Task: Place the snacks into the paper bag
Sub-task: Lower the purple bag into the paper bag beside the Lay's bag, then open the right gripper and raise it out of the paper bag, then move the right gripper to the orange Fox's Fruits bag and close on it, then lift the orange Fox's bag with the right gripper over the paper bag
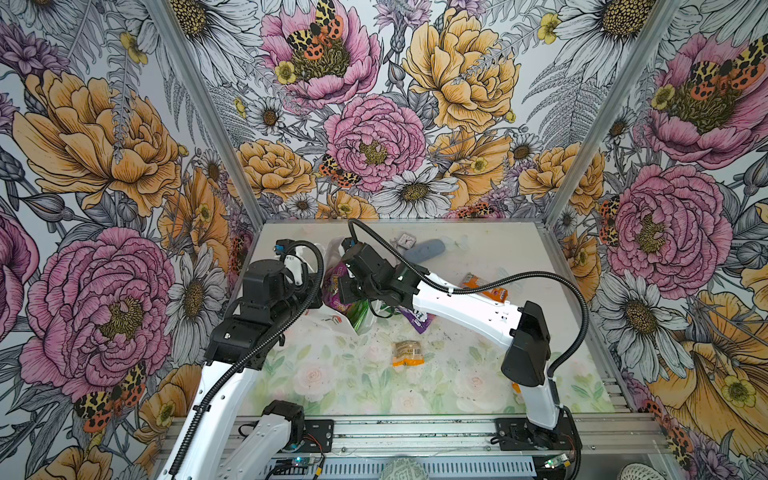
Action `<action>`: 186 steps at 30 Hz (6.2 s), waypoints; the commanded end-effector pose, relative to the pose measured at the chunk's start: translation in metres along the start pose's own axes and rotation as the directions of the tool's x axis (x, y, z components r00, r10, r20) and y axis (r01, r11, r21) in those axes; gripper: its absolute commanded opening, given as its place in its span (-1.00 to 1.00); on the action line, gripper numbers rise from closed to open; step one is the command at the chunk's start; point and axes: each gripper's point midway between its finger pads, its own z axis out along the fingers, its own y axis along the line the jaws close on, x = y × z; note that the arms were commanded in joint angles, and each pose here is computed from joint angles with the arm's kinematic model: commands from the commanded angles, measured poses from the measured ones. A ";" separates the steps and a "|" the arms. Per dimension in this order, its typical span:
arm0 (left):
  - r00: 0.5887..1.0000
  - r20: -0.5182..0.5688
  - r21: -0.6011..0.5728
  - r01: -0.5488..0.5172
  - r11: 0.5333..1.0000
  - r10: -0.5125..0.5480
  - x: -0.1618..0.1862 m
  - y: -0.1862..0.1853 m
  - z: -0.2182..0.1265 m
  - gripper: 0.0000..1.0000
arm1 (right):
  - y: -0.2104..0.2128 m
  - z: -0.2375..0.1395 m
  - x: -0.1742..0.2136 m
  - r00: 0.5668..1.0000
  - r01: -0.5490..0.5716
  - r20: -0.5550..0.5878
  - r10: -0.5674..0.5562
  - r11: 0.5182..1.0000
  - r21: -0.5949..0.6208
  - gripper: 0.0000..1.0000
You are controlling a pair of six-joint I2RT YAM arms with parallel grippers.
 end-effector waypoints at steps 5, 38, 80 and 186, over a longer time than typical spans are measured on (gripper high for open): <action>0.997 0.070 0.018 -0.029 0.999 0.028 -0.014 -0.006 -0.007 -1.00 | 0.009 0.003 -0.025 0.992 -0.002 0.125 0.007 0.999 -0.033 -0.99; 0.997 0.067 -0.012 -0.031 0.999 0.031 -0.013 -0.001 -0.005 -1.00 | -0.026 -0.122 -0.053 0.971 -0.075 0.217 0.103 0.988 -0.132 -0.03; 0.999 0.033 -0.101 -0.022 0.995 0.026 -0.009 0.019 0.008 -1.00 | -0.465 -0.175 0.152 0.439 -0.899 0.303 0.846 0.416 0.139 0.10; 0.996 0.075 0.058 -0.046 0.997 0.042 -0.014 -0.012 -0.011 -1.00 | -0.179 -0.307 -0.093 0.752 -0.405 0.469 0.464 0.886 -0.228 -1.00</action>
